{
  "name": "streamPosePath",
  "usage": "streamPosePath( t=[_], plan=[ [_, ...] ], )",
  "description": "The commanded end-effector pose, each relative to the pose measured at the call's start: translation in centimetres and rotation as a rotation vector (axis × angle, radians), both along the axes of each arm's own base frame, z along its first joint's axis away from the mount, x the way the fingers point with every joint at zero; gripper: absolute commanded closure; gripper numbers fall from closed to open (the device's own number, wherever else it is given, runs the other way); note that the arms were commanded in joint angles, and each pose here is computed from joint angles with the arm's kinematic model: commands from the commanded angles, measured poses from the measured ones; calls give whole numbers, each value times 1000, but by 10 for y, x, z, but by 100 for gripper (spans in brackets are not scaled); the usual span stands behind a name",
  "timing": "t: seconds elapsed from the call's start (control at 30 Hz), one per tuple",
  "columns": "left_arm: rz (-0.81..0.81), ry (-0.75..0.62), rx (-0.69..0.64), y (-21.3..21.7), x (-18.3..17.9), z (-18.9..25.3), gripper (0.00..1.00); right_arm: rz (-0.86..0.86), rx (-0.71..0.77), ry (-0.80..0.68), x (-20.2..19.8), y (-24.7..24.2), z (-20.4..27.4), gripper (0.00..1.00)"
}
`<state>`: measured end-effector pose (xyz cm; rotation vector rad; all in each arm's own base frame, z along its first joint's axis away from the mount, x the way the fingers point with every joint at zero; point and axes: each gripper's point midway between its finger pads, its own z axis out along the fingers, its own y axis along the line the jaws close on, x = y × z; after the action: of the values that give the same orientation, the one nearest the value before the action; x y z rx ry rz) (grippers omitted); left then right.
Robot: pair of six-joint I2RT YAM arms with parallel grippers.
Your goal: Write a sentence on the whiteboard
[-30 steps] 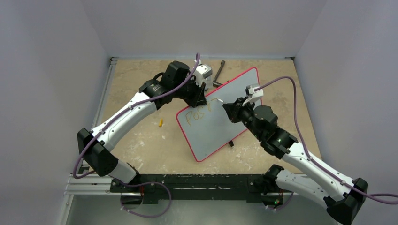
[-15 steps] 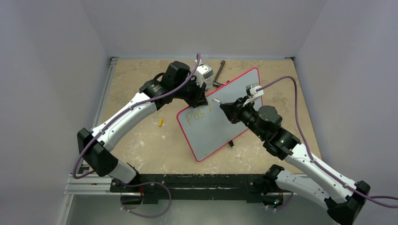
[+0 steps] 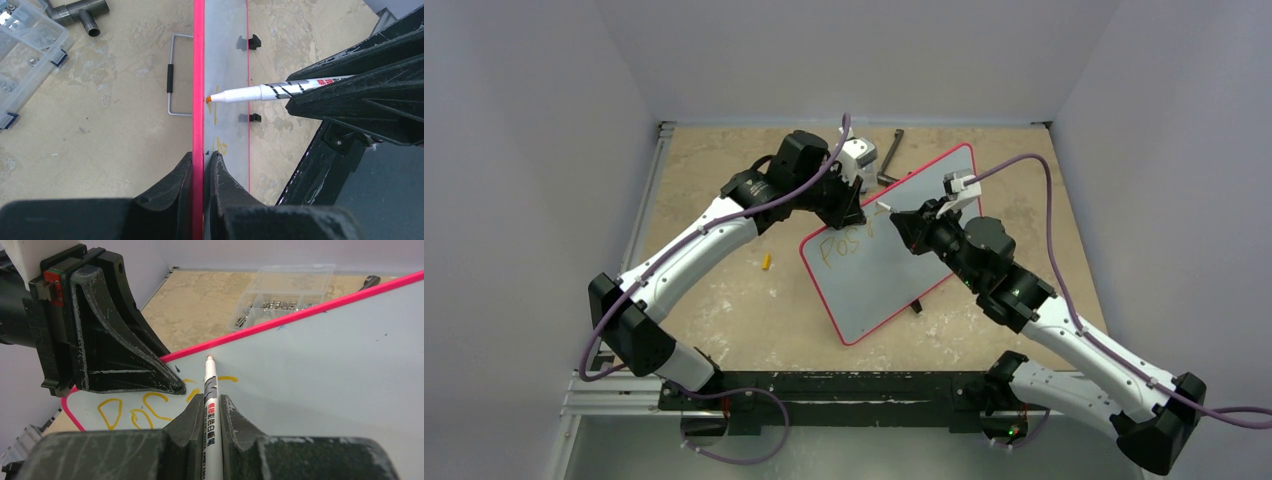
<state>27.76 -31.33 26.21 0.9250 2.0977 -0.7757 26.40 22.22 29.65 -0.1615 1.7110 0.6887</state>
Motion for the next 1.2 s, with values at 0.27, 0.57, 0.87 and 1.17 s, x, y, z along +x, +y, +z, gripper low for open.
streamPosePath(
  t=[0.27, 0.57, 0.87, 1.17],
  plan=[
    [-52, 2, 133, 14, -13, -27, 100, 4, -23, 54, -5, -3, -21, 100],
    [-48, 0, 134, 14, -12, -26, 100, 9, -53, 129, -19, -12, -53, 100],
    [-51, -1, 128, 14, -13, -24, 100, -32, -65, 167, -23, -23, -67, 100],
    [-53, -1, 126, 13, -14, -24, 100, -110, -78, 136, -11, -32, -51, 100]
  ],
)
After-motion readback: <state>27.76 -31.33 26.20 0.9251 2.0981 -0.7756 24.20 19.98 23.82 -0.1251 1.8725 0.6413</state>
